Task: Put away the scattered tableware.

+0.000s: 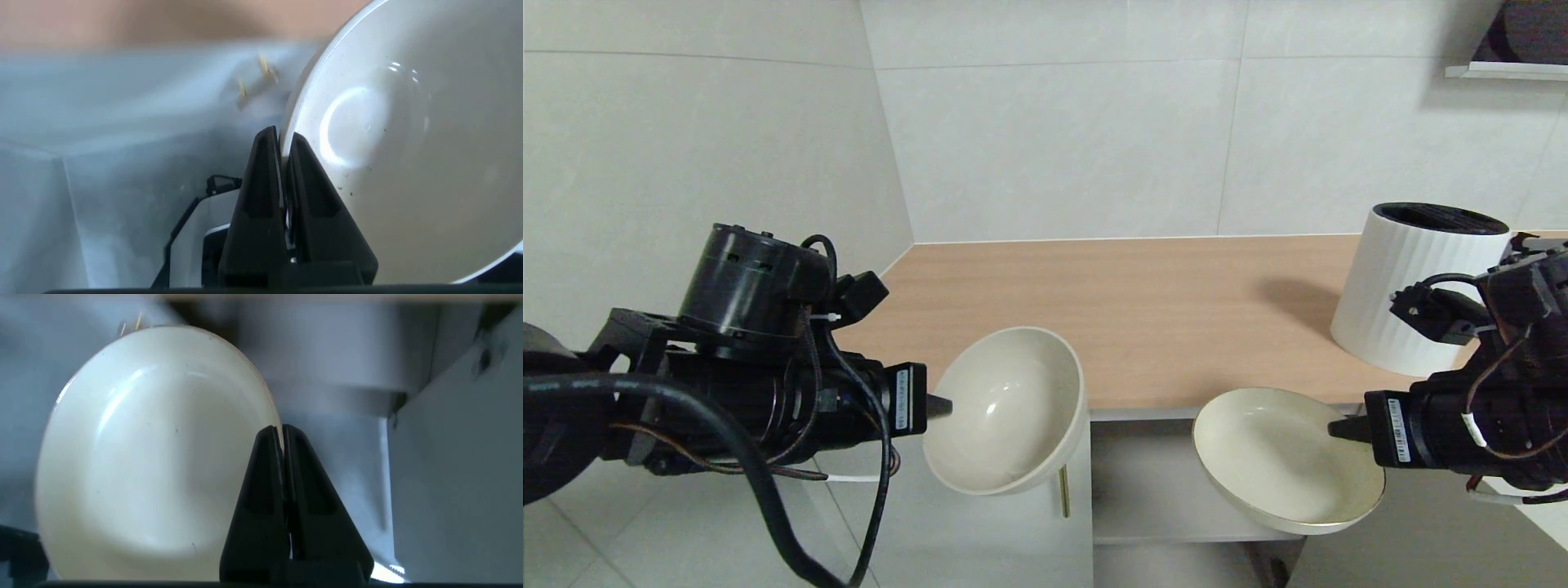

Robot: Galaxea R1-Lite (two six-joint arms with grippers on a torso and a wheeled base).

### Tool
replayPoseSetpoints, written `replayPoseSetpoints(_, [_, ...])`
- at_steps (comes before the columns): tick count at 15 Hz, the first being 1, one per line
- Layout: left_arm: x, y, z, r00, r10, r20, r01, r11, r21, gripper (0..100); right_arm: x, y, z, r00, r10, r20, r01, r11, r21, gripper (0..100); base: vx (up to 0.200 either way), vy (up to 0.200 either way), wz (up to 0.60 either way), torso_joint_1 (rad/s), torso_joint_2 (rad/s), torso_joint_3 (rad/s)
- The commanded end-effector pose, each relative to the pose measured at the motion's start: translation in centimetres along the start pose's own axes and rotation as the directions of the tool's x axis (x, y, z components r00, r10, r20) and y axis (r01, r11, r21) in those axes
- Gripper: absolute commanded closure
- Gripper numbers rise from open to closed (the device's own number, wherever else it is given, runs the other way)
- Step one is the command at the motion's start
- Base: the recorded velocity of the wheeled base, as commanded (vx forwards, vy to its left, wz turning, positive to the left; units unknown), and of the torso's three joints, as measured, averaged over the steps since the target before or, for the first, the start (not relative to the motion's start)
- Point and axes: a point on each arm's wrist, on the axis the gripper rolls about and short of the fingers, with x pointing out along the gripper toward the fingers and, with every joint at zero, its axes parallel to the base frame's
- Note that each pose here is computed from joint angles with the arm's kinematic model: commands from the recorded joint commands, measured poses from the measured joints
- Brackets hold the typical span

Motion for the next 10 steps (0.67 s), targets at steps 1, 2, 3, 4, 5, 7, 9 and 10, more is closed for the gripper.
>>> replayPoseSetpoints(1, [0.5,0.1,-0.1,1.0,0.009,-0.014,-0.009,1.0,-0.001,100,0.2,-0.1,-0.3,1.0,-0.004,-0.011,0.004,1.0,-0.001,100,0.0,0.0,0.0,0.0,0.0,0.0])
replayPoseSetpoints(2, [0.6,0.1,-0.1,1.0,0.017,-0.013,-0.017,1.0,0.0,100,0.3,-0.1,-0.3,1.0,-0.005,-0.014,0.005,1.0,-0.001,100,0.0,0.0,0.0,0.0,0.0,0.0])
replayPoseSetpoints(3, [0.9,0.2,-0.2,0.999,0.031,-0.016,-0.031,1.0,0.001,100,0.5,-0.1,-0.2,1.0,-0.008,-0.018,0.008,1.0,0.0,100,0.0,0.0,0.0,0.0,0.0,0.0])
replayPoseSetpoints(4, [1.0,0.2,-0.2,0.999,0.039,-0.018,-0.039,0.999,0.0,100,0.7,0.0,-0.1,1.0,-0.009,-0.019,0.009,1.0,0.001,100,0.0,0.0,0.0,0.0,0.0,0.0])
replayPoseSetpoints(5, [1.2,0.3,-0.3,0.999,0.043,-0.022,-0.043,0.999,0.0,100,1.0,0.0,-0.1,1.0,-0.009,-0.019,0.009,1.0,0.0,100,0.0,0.0,0.0,0.0,0.0,0.0])
replayPoseSetpoints(7, [1.5,0.3,-0.3,0.998,0.049,-0.031,-0.049,0.999,-0.001,100,1.3,0.0,0.0,1.0,-0.011,-0.02,0.011,1.0,0.002,100,0.0,0.0,0.0,0.0,0.0,0.0])
replayPoseSetpoints(9, [1.6,0.4,-0.3,0.998,0.05,-0.034,-0.05,0.999,0.001,100,1.8,-0.4,0.1,0.999,-0.027,-0.029,0.027,1.0,0.011,100,0.0,0.0,0.0,0.0,0.0,0.0])
replayPoseSetpoints(10, [1.6,0.3,-0.4,0.998,0.047,-0.036,-0.047,0.999,0.002,100,2.0,-0.4,0.2,0.999,-0.028,-0.029,0.028,1.0,0.012,100,0.0,0.0,0.0,0.0,0.0,0.0])
